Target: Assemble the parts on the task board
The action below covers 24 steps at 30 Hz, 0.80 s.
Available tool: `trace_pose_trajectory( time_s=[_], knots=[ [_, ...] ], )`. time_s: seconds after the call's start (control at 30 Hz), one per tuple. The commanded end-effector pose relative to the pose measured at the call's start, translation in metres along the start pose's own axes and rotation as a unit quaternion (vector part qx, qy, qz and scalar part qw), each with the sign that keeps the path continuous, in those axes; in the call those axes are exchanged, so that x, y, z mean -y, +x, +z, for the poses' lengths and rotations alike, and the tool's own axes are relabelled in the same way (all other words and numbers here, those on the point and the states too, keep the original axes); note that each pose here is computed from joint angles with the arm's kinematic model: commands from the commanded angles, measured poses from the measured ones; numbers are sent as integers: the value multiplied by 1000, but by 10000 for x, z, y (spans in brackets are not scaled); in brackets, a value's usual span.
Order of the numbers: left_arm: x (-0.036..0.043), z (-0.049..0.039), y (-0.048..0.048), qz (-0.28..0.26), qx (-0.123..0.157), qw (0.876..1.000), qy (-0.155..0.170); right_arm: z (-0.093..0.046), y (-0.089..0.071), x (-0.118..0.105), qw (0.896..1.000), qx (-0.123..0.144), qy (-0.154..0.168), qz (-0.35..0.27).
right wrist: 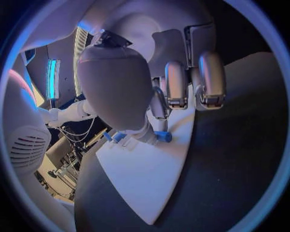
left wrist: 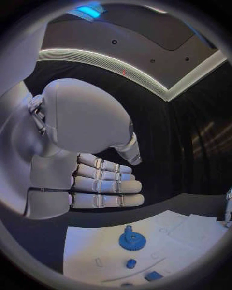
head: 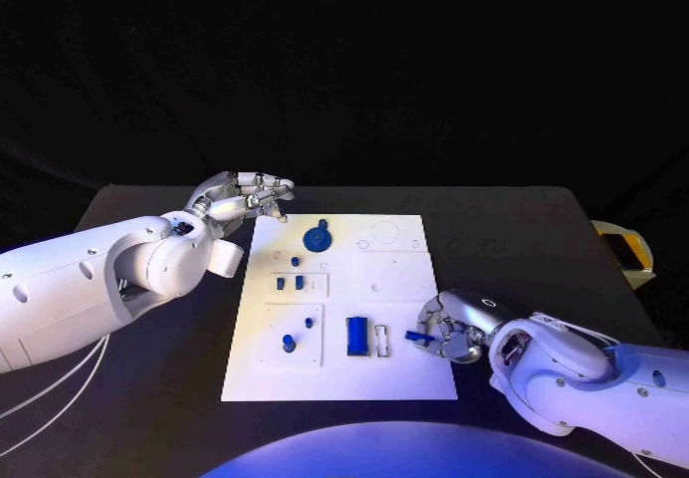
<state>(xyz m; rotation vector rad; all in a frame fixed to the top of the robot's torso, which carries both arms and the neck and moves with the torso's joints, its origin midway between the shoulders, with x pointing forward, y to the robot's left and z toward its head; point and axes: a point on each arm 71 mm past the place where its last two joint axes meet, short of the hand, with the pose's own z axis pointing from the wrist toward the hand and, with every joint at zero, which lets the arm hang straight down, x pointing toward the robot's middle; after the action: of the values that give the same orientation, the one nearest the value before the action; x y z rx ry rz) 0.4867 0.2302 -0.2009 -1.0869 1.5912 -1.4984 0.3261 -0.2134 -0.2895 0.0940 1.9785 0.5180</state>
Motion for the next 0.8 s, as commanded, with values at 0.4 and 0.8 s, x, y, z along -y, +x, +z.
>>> trace_pose_trajectory(
  time_s=[0.4,0.8],
  knots=[
    [10,12,38,-4,-9,1000,5,-27,-61,-105,997,10,10,74],
    [10,14,49,-4,-11,1000,5,68,-5,-274,991,-13,8,132]
  ],
)
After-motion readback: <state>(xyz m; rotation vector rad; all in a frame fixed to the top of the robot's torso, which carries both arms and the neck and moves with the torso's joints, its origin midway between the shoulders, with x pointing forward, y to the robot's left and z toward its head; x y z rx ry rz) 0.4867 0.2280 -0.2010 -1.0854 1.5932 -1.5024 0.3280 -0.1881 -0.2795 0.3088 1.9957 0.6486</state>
